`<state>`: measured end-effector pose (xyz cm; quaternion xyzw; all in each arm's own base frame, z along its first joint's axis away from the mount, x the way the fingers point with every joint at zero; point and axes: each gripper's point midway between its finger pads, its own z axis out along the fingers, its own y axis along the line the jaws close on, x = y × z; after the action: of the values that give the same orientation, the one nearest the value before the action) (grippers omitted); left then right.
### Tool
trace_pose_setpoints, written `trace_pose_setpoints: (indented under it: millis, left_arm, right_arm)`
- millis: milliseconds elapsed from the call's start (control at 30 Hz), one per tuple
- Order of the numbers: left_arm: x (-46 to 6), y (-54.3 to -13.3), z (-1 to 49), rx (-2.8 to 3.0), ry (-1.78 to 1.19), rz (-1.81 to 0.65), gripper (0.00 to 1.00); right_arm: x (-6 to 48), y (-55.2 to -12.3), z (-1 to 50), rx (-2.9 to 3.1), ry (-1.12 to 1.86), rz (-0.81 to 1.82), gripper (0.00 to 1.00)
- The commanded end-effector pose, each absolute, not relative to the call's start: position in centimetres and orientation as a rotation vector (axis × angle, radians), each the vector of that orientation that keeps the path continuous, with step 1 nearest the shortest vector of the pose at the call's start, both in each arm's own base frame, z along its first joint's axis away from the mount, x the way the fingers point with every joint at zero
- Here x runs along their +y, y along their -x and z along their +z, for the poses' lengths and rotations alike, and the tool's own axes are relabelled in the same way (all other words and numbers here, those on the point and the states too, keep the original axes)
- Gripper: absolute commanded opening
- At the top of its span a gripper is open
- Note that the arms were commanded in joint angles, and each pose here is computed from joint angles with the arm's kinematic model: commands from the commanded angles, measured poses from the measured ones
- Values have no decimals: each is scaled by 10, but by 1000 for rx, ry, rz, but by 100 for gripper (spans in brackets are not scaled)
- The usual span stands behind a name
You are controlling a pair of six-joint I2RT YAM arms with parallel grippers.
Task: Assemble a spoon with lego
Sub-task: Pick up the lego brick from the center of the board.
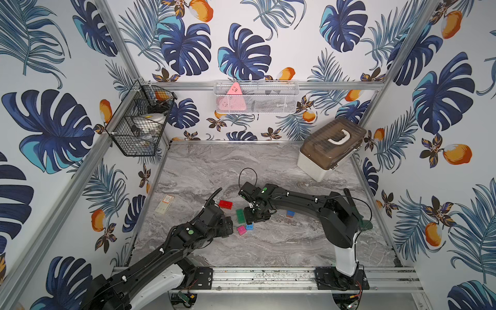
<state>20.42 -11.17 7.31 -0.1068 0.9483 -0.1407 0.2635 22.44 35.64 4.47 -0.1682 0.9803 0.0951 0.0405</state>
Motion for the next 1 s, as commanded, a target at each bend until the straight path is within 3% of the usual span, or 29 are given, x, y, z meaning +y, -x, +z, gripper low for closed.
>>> trace_pose_setpoints:
  millis: [0, 333, 600, 967]
  left_arm:
    - [-107, -202, 71, 2574, 315, -354, 99]
    - [-110, -202, 72, 2578, 299, -368, 99]
    - [-112, -203, 71, 2581, 293, -374, 99]
    - [-112, -203, 71, 2584, 294, -377, 99]
  right_arm:
    - [365, -227, 45, 2986, 511, 300, 59]
    - [326, -231, 21, 3005, 524, 3, 60]
    - [324, -237, 35, 2967, 606, 114, 58]
    - [331, -251, 28, 2929, 754, 29, 55]
